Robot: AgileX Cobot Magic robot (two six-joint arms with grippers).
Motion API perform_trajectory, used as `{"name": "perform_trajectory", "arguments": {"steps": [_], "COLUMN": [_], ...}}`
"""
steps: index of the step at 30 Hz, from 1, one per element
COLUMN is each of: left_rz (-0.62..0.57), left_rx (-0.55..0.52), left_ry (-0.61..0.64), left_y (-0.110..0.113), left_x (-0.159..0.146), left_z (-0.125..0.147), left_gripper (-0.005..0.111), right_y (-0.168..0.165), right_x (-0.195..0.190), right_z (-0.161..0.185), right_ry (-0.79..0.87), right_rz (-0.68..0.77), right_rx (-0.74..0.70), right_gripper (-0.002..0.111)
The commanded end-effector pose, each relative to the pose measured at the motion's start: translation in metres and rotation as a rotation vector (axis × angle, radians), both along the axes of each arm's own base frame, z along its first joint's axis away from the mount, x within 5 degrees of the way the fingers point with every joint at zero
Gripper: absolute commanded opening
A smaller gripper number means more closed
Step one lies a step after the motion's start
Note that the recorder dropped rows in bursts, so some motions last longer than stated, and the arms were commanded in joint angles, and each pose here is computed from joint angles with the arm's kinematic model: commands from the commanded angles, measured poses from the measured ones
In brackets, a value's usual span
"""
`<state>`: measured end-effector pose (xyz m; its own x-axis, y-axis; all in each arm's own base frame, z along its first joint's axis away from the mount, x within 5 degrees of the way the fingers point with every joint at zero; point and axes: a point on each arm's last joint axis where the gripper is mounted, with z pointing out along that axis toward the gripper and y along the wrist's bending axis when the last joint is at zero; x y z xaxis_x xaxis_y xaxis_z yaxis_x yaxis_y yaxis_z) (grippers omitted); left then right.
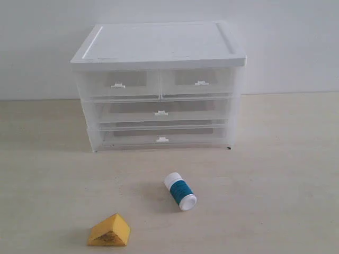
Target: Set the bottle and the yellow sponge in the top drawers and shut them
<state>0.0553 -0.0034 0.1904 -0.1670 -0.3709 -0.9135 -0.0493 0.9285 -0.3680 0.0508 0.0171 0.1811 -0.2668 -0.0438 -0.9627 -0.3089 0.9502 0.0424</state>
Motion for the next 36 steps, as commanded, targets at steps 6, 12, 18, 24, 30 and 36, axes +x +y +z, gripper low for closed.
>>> {"name": "perform_trajectory", "arguments": {"steps": [6,12,18,24,30,36], "left_rz": [-0.016,-0.016,0.008,-0.005,-0.148,-0.372], "left_rx": [-0.423,-0.428,-0.68,-0.68,-0.507,-0.38], "left_ry": [0.004,-0.003,-0.092,-0.08,-0.075,-0.246], "left_y": [-0.008,-0.008,-0.006,-0.008,-0.019,-0.034], "left_x": [0.0,0.0,0.001,0.001,-0.003,-0.009], "left_z": [0.001,0.002,0.011,0.01,0.021,0.084], "left_gripper": [0.008,0.008,0.008,0.008,0.008,0.006], "right_y": [0.0,0.0,0.0,0.0,0.0,0.0], "right_x": [0.0,0.0,0.0,0.0,0.0,0.0], "right_z": [0.001,0.001,0.001,0.001,0.001,0.001], "right_ry": [-0.017,-0.017,-0.017,-0.017,-0.017,-0.017], "right_rz": [-0.002,-0.002,-0.002,-0.002,-0.002,-0.002], "right_rx": [0.0,0.0,0.0,0.0,0.0,0.0], "right_gripper": [0.0,0.0,0.0,0.0,0.0,0.0]}}
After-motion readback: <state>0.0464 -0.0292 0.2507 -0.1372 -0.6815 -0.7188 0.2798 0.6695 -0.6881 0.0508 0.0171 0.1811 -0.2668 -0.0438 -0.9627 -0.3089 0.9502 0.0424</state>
